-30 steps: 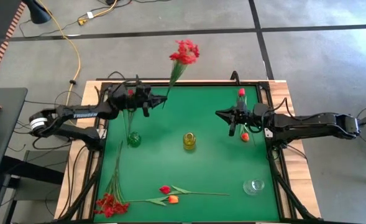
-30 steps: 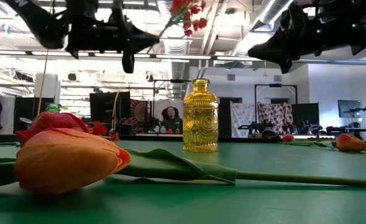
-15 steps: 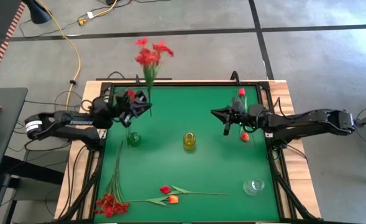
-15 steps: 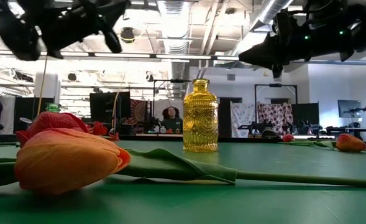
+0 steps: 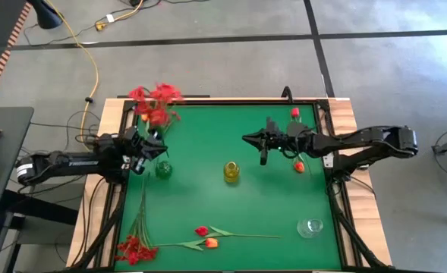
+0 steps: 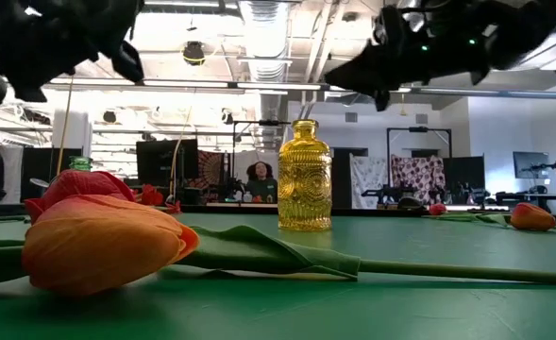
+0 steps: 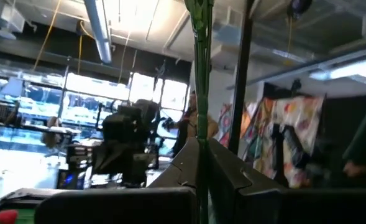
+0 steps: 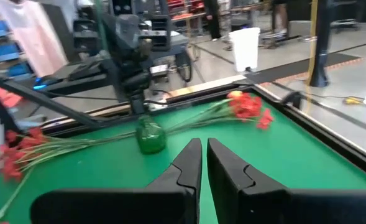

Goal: Sort flowers into vase by color
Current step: Put the top right red flowers into the yellow vase

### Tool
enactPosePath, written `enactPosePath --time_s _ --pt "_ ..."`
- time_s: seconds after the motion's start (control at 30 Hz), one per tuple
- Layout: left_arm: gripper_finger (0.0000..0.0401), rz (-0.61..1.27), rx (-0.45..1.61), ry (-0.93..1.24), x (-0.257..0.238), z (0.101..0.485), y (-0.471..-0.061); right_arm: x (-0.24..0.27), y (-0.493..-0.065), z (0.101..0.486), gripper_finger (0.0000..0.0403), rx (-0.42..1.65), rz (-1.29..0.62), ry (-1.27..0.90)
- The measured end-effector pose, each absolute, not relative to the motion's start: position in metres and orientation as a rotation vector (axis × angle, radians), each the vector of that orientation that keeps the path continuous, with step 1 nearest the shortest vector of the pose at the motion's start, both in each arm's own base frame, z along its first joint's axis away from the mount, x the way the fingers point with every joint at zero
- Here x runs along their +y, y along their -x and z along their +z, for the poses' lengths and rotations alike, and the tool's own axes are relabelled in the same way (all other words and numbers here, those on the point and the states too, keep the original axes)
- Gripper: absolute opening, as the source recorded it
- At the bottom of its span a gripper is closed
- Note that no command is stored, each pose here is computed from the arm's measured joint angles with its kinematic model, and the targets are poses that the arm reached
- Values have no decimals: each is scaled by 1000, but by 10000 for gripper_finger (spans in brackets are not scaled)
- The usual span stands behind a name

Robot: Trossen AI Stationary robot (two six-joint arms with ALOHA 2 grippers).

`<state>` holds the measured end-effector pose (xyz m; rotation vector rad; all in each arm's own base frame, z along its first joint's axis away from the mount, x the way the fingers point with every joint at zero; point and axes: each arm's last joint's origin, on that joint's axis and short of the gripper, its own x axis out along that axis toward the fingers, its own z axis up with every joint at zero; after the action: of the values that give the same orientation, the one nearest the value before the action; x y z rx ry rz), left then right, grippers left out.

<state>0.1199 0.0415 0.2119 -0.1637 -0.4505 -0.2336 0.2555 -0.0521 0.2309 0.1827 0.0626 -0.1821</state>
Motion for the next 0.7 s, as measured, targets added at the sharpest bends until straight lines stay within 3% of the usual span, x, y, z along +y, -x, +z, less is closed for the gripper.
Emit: enactPosePath --time_s 0.2,0.33,0.53,0.7 --pt "0 -148 -286 170 43 202 -122 -54 -277 240 54 55 -124 -181" --pt "0 -71 -246 127 45 216 -122 -56 -287 246 54 45 -97 -180" --pt "0 132 28 83 48 222 -118 -58 -298 250 54 47 -94 -181" --pt "0 168 -7 39 44 227 -112 -58 -303 256 54 40 -59 -97"
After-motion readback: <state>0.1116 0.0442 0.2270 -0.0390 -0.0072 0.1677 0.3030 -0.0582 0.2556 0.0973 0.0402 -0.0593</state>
